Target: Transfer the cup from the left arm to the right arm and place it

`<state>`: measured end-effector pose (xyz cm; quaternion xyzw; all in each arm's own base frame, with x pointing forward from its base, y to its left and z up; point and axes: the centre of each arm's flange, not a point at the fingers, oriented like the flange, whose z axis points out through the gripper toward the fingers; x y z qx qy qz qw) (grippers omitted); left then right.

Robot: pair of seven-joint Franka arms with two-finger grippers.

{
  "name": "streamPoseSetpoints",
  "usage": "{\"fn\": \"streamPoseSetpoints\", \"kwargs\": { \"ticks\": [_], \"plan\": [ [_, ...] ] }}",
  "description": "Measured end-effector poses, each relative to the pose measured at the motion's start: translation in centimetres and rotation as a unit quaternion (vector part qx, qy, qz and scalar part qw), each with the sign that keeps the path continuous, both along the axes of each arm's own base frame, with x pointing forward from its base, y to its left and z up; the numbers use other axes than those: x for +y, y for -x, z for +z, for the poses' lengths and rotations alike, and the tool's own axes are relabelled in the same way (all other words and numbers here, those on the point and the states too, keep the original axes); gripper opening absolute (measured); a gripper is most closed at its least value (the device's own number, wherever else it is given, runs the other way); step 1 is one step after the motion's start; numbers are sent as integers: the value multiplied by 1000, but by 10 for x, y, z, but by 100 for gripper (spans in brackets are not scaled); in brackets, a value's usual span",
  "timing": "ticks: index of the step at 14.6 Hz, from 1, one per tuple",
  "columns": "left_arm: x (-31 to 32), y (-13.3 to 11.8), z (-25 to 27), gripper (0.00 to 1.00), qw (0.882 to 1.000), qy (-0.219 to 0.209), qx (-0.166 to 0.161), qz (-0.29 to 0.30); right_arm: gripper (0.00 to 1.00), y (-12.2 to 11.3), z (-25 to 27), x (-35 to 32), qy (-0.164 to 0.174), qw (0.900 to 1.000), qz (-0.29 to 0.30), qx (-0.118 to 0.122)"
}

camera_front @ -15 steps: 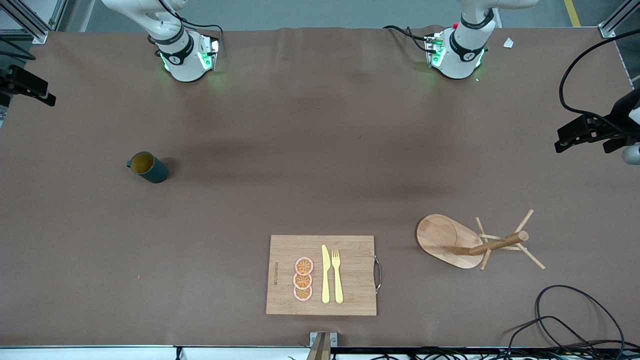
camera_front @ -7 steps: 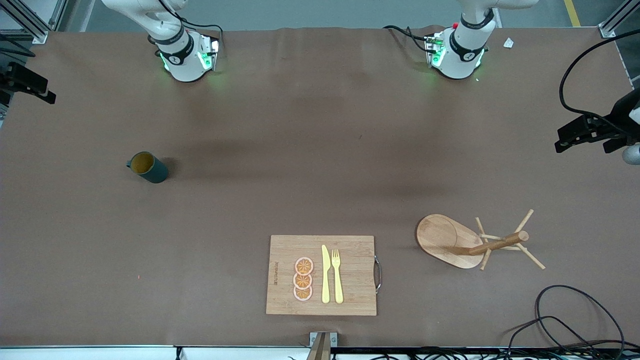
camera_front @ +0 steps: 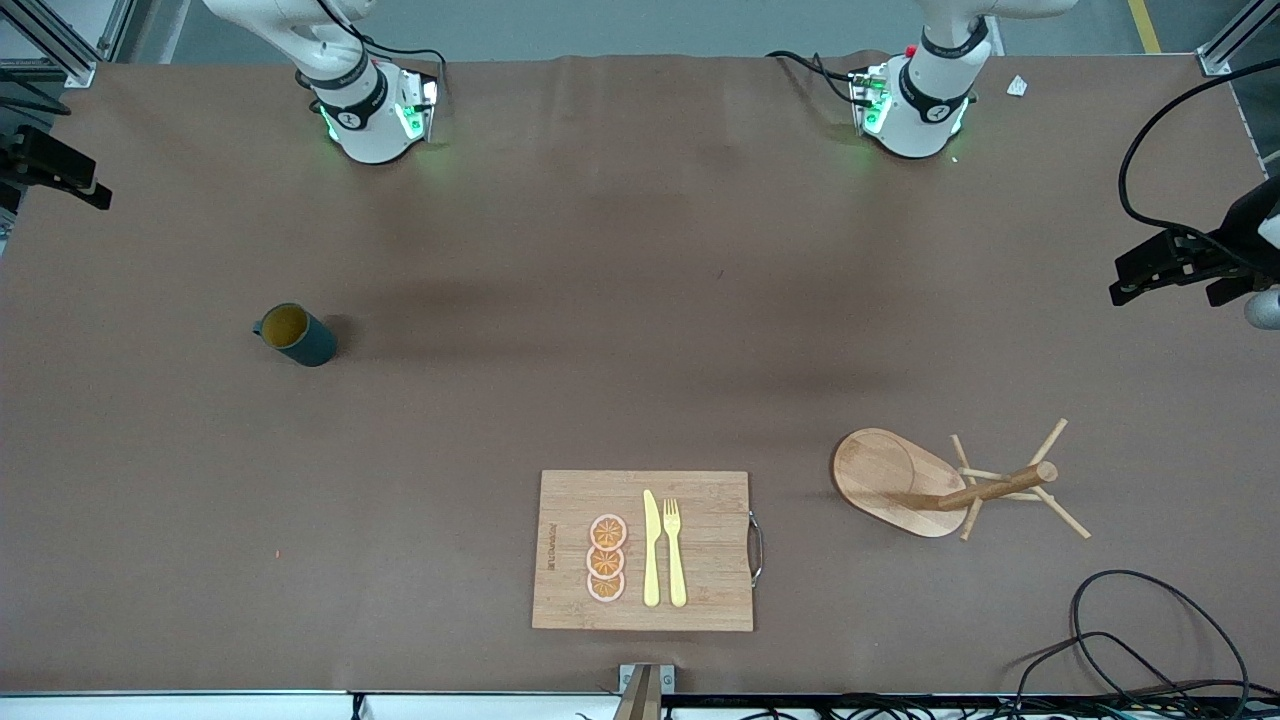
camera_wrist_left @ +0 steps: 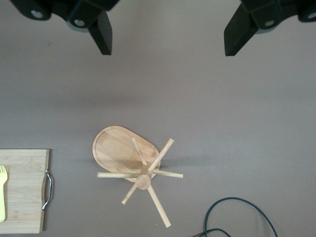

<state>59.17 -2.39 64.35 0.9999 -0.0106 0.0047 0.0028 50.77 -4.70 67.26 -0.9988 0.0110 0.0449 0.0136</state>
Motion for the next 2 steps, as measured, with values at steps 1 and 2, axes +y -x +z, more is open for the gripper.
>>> {"fn": "streamPoseSetpoints", "kwargs": {
  "ticks": [1,2],
  "plan": [
    [0,0,0,100,1000,0,0,0,100,0,0,0,0,1000,-1,0],
    [0,0,0,100,1000,0,0,0,100,0,0,-1,0,1000,-1,0]
  ]
}}
